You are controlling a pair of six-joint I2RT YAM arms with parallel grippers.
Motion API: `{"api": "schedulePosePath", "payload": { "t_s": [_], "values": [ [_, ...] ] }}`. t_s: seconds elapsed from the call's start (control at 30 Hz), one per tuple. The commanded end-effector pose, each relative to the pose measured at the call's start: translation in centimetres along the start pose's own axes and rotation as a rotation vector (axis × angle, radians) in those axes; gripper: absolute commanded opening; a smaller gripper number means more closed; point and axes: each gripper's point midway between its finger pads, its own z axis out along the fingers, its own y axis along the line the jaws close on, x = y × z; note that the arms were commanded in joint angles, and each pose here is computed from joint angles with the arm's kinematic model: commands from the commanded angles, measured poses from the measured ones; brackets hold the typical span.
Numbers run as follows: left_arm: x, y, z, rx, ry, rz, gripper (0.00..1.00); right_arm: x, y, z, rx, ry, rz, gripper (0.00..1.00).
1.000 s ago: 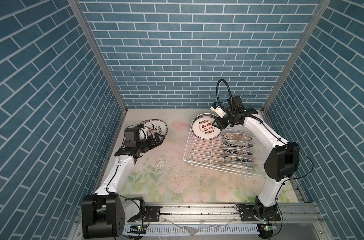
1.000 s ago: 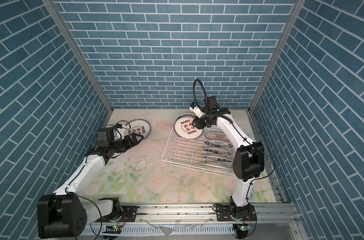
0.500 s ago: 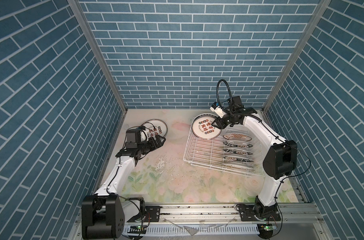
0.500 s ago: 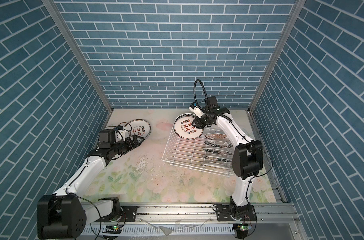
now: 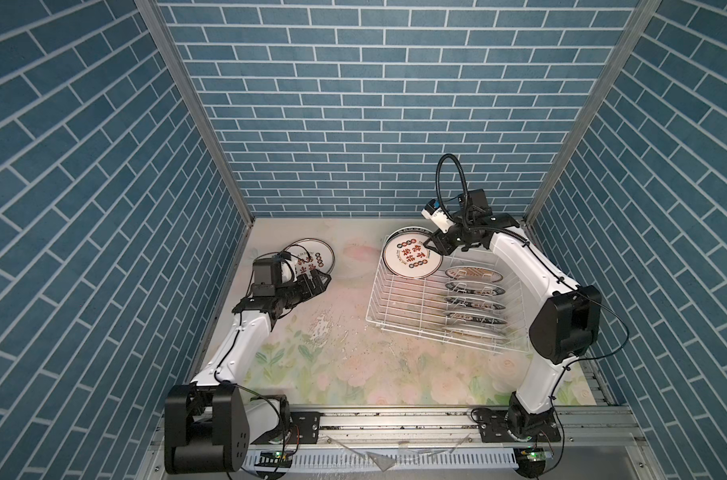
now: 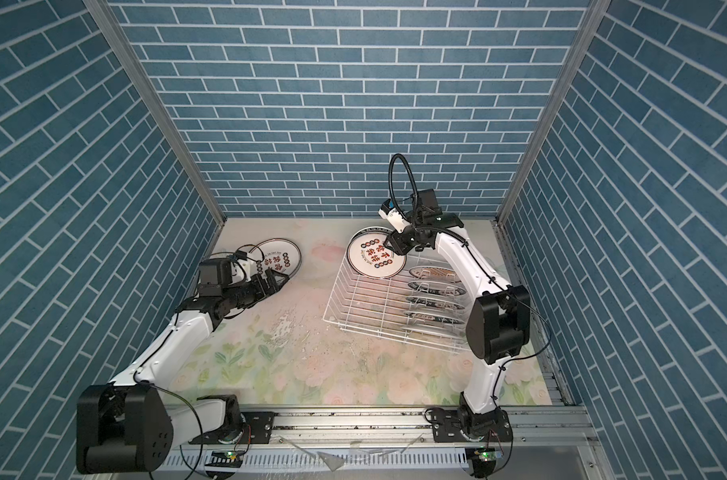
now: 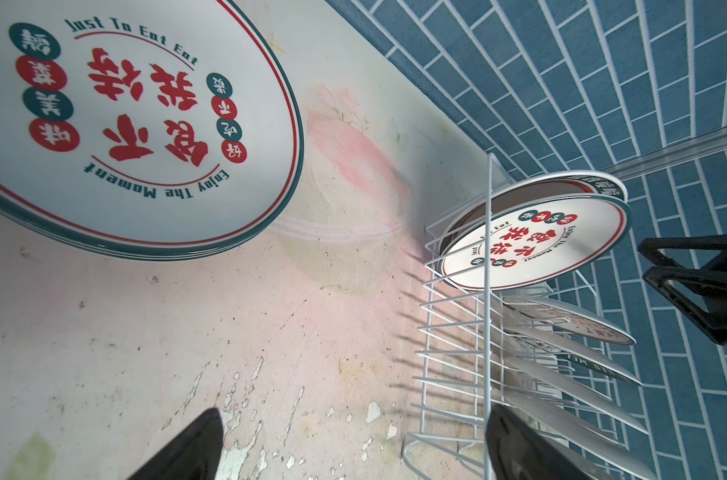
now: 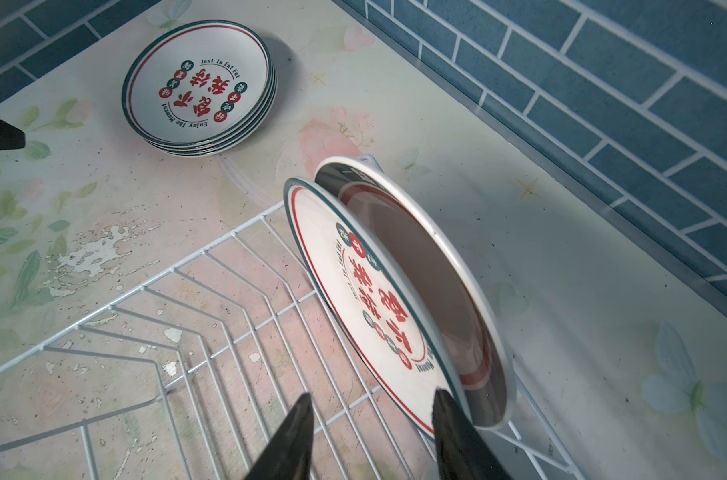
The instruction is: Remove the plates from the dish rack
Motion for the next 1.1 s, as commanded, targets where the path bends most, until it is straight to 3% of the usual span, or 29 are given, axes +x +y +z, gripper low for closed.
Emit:
{"api": "schedulePosePath", "payload": {
  "t_s": [0.0,0.3,0.47,0.67,1.07],
  "values": [
    [0.3,0.0,-0.1,0.001,-0.004,0.01,0.99,-0.7,-1.2,0.8,0.02,-0.003,-0.064,0.48],
    [0.3,0.2,0.1,-0.003,-0.004,0.01,0.99,0.1,-0.6,1.5,-0.014,0.01,-0.052,0.46],
    [0.4,0.4,0.4,-0.005,0.001,0.007,0.99,-0.4,0.4,0.0,-0.036,-0.022,-0.063,0.46],
    [0.5,0.9,1.0,-0.01,0.009,-0.001,0.99,-0.8,0.0,-1.3,0.018,-0.03,-0.081,0.46],
    [0.4,0.9,1.0,-0.012,0.008,-0.001,0.99,0.0,-2.7,0.2,0.131,0.007,-0.077,0.46]
  ]
}}
